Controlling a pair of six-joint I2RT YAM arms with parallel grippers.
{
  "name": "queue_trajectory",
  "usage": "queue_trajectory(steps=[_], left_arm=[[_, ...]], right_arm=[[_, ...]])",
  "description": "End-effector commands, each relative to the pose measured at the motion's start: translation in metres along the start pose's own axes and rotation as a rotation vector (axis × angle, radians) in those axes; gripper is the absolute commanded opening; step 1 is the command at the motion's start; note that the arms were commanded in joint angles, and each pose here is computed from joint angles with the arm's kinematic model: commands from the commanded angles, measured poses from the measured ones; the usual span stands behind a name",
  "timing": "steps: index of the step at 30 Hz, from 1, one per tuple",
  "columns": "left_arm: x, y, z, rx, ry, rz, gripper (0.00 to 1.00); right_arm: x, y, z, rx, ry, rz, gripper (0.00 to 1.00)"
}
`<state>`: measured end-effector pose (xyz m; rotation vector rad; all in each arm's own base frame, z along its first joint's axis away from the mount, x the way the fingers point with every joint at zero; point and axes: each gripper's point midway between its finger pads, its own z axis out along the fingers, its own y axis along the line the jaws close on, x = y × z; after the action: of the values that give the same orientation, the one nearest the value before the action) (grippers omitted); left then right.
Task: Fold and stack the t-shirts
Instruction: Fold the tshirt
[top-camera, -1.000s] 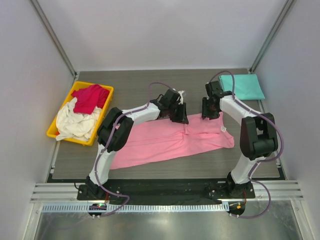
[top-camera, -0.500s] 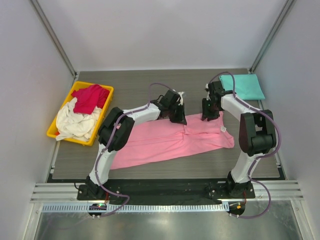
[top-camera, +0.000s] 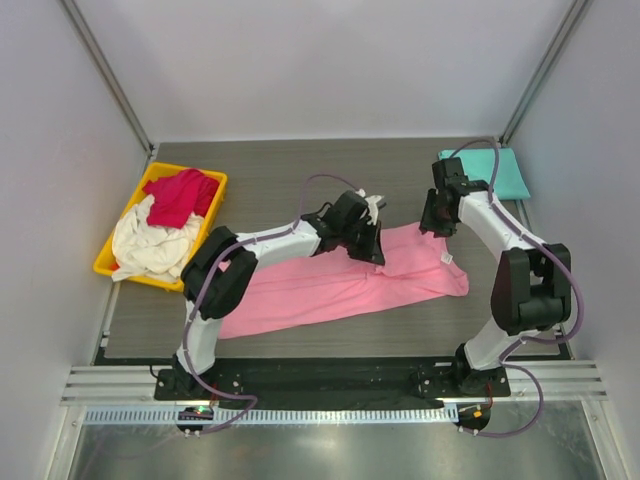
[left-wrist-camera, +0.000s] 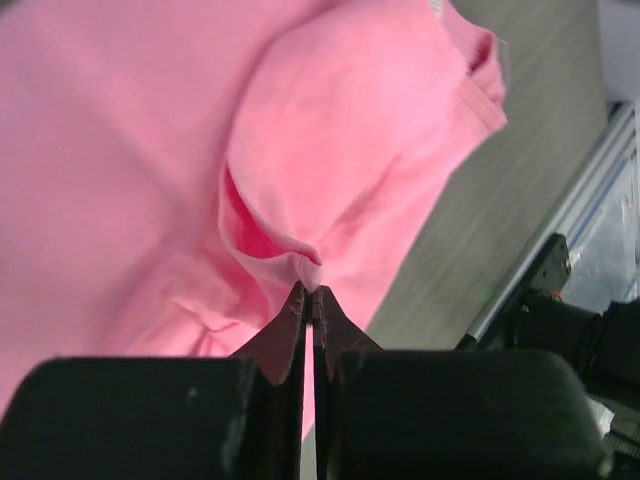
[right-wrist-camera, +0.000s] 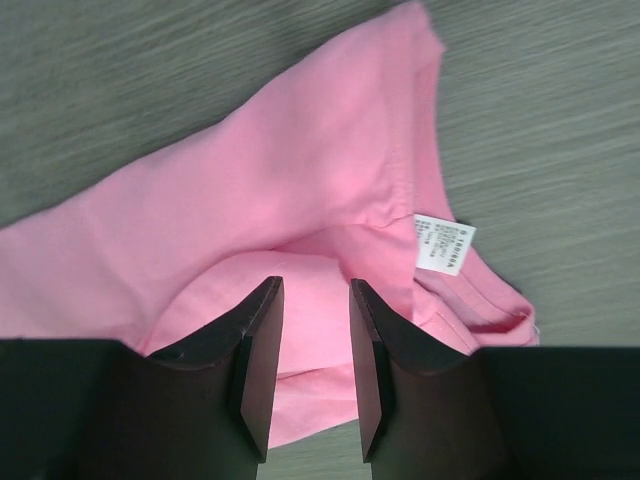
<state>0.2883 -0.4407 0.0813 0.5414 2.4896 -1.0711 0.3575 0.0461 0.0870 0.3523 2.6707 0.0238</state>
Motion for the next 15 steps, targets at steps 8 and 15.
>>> queue_trajectory(steps=[8, 15], left_arm=[[0.022, -0.040, -0.006, 0.132, -0.011, 0.141, 0.00], [0.029, -0.030, -0.002, 0.102, -0.001, 0.128, 0.00]], right_arm=[[-0.006, -0.014, -0.022, 0.065, -0.072, 0.192, 0.39], [-0.003, -0.007, -0.005, 0.023, -0.012, 0.031, 0.42]])
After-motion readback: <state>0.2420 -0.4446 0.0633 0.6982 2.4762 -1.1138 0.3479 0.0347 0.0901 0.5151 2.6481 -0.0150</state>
